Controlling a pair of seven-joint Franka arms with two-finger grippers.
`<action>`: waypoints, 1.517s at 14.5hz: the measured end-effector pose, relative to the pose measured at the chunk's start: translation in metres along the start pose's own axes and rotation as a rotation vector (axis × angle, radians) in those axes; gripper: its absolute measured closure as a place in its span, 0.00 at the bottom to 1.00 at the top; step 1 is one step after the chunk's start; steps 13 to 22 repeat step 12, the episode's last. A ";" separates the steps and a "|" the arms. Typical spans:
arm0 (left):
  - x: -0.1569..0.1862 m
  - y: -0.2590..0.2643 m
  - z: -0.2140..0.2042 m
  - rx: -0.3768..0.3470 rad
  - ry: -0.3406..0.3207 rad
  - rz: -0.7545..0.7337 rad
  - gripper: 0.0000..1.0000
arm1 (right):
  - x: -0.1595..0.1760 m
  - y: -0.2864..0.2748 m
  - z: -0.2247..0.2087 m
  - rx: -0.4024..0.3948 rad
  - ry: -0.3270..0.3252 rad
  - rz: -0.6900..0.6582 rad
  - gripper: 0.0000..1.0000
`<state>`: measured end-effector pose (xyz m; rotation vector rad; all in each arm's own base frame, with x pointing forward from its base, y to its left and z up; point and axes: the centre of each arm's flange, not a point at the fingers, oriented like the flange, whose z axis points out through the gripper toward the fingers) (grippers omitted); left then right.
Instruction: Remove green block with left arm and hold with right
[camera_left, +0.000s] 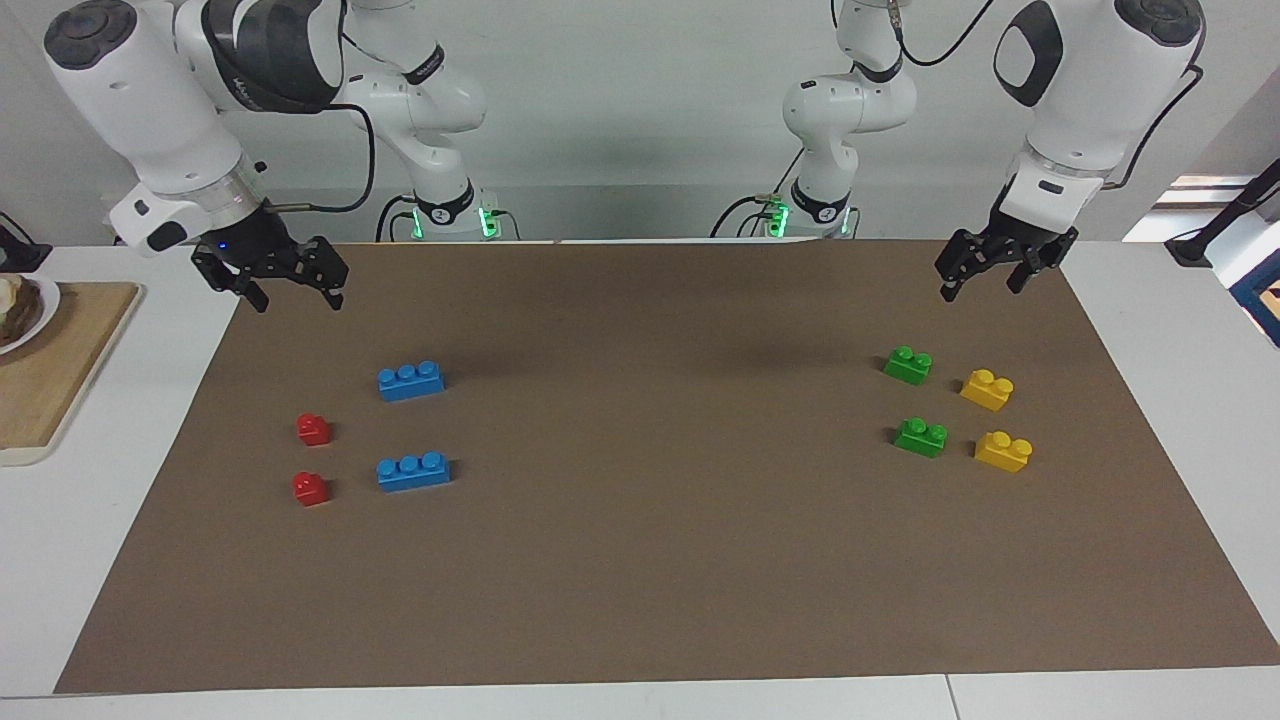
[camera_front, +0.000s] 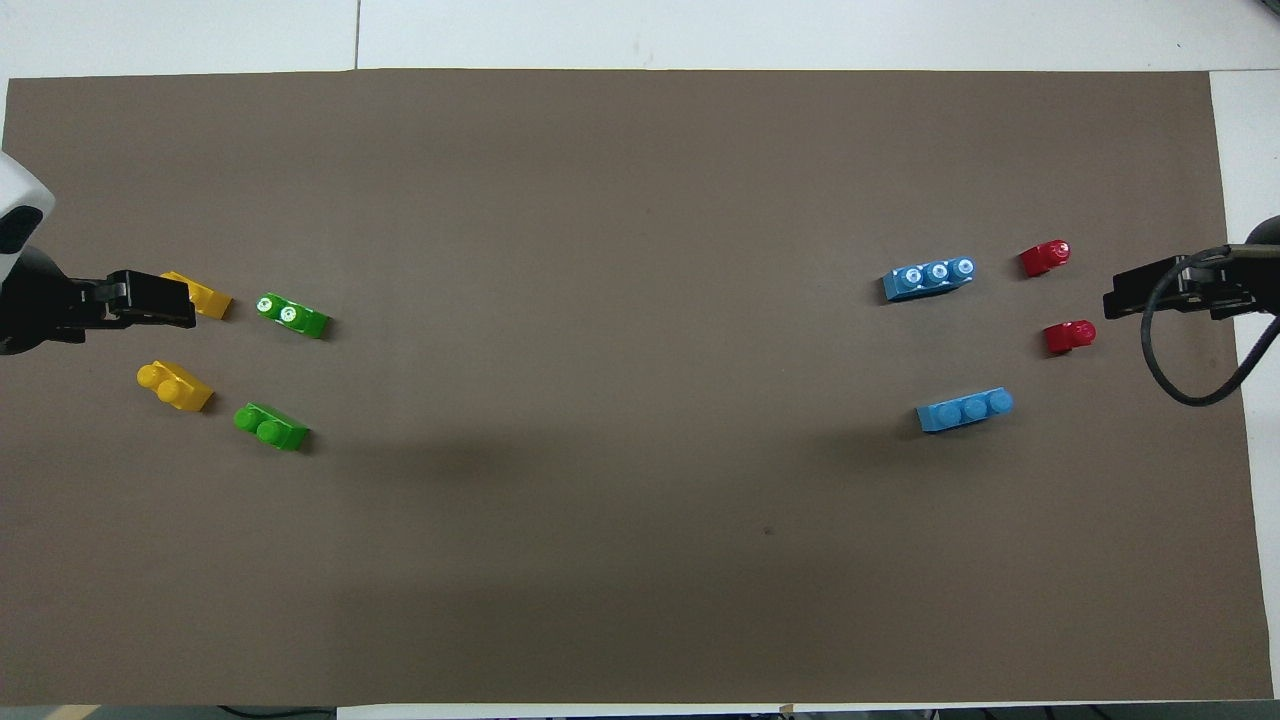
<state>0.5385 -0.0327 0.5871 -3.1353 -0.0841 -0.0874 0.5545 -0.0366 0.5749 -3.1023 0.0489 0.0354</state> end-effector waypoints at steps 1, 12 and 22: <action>0.000 0.000 0.000 0.000 0.000 0.000 0.00 | 0.000 0.000 0.000 0.000 0.000 0.000 0.00; 0.000 0.000 0.000 0.000 0.000 0.000 0.00 | 0.000 -0.001 0.002 0.000 -0.004 -0.002 0.00; 0.000 0.000 0.000 0.000 0.000 0.000 0.00 | 0.000 -0.001 0.002 0.000 -0.004 -0.002 0.00</action>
